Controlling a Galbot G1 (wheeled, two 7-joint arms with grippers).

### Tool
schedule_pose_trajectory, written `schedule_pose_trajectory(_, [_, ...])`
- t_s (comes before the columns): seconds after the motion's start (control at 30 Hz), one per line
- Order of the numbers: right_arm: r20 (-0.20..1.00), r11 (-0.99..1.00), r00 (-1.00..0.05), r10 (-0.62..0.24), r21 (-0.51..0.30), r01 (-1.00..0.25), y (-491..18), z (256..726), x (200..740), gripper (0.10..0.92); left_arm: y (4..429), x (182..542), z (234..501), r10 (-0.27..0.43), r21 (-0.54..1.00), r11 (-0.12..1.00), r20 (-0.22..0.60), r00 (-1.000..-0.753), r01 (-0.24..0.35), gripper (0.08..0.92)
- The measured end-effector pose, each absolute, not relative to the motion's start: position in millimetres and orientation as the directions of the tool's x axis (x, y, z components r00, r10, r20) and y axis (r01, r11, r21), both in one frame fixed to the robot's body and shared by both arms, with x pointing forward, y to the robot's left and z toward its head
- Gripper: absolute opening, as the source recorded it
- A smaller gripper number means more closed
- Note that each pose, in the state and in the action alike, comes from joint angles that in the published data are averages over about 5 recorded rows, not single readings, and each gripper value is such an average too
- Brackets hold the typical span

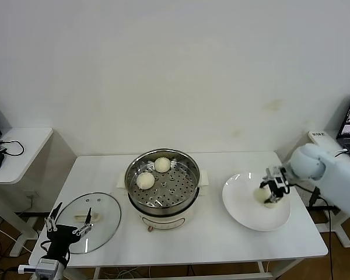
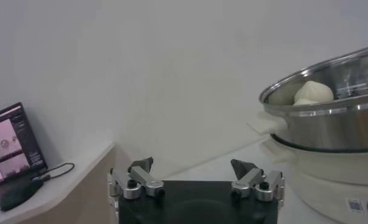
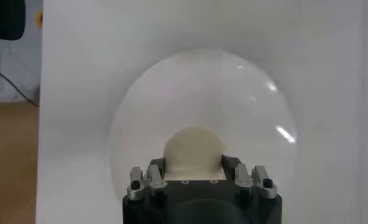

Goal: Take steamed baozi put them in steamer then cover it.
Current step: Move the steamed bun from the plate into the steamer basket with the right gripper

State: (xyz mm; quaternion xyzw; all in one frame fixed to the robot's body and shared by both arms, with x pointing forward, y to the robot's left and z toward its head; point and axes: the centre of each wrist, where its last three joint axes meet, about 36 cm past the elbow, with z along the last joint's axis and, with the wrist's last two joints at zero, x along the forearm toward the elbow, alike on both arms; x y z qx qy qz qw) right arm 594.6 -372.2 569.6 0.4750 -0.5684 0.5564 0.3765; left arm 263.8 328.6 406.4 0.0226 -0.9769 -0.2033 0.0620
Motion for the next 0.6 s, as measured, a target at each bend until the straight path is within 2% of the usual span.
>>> schedule_pose_trajectory(0.27, [0.920,-0.115,-0.346,-0.186,-0.370,-0.922,-338.7,639.9,615.6,0.594,329.3,265.4,408.6,-0.067,0.399,0.917,0.105,-0.992,-0.019,0.823])
schedule_pose_trajectory(0.6, [0.882,-0.276,-0.373,-0.286,-0.449,-0.850,-246.5,701.4,635.1,0.594,333.8,265.3,410.4,-0.077,0.403,0.915,0.102,-0.992,-0.029,0.823])
